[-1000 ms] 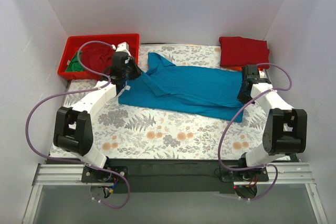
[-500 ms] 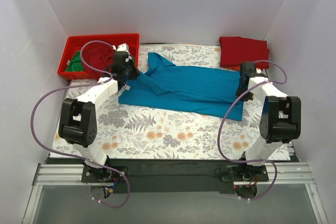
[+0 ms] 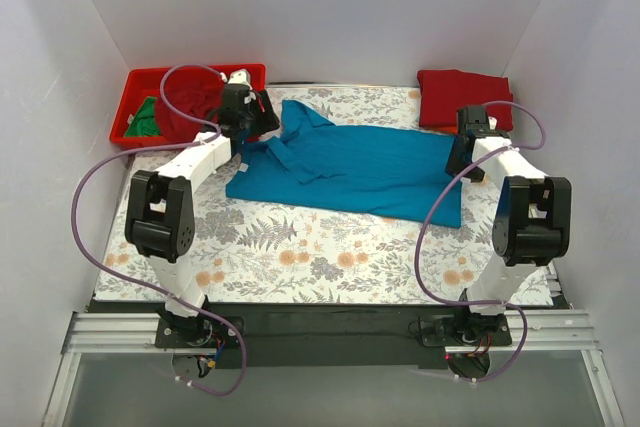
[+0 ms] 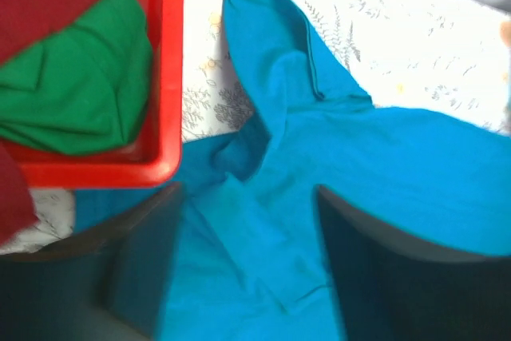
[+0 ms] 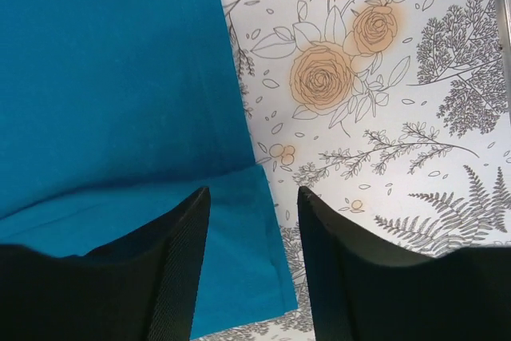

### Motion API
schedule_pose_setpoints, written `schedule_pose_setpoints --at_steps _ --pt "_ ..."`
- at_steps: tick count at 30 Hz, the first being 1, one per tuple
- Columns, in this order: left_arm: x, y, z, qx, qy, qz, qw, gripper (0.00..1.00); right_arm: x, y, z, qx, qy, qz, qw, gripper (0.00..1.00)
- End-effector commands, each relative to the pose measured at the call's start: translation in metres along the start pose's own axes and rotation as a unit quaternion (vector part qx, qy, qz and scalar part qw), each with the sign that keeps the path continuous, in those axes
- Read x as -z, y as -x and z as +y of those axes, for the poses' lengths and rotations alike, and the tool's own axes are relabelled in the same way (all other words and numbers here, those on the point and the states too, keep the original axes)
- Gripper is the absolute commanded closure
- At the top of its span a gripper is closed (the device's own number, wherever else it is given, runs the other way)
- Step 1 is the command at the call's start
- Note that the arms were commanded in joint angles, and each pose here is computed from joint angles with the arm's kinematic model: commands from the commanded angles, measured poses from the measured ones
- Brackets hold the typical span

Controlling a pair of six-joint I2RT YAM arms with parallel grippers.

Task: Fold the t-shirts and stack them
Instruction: Fold the tshirt

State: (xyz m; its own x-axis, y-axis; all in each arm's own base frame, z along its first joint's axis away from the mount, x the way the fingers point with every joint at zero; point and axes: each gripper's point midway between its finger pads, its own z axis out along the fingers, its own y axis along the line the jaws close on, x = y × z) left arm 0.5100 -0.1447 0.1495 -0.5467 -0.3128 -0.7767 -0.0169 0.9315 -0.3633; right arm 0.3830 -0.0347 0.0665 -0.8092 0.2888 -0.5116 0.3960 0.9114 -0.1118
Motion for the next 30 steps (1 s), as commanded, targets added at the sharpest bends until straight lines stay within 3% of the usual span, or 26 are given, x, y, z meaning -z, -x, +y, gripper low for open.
schedule_pose_setpoints --at_steps 1,5,7,12,16,21,30 --pt "0.010 0.027 -0.006 0.000 -0.003 -0.029 1.000 0.26 0.016 0.031 -0.004 -0.008 -0.002 -0.049 0.999 0.41" --pt "0.026 0.023 -0.005 0.004 -0.012 -0.040 0.999 0.20 0.027 0.019 -0.009 -0.010 0.006 -0.056 0.998 0.36" --pt "0.035 0.020 -0.008 0.009 -0.030 -0.047 0.998 0.19 0.030 0.012 0.003 -0.008 0.051 -0.060 0.997 0.37" --pt "0.040 -0.038 -0.010 0.032 -0.084 0.001 0.996 0.18 0.042 -0.041 0.047 0.006 0.218 -0.039 0.975 0.39" --pt "0.042 -0.068 -0.011 0.051 -0.116 0.025 0.992 0.18 0.046 -0.054 0.064 0.012 0.282 -0.046 0.958 0.40" --pt "0.036 -0.100 -0.007 0.066 -0.131 0.054 0.988 0.17 0.027 -0.078 0.060 0.014 0.267 -0.011 0.964 0.41" --pt "0.029 -0.133 0.019 0.055 -0.090 0.083 0.991 0.15 -0.001 -0.110 0.041 0.009 0.202 0.037 0.979 0.41"
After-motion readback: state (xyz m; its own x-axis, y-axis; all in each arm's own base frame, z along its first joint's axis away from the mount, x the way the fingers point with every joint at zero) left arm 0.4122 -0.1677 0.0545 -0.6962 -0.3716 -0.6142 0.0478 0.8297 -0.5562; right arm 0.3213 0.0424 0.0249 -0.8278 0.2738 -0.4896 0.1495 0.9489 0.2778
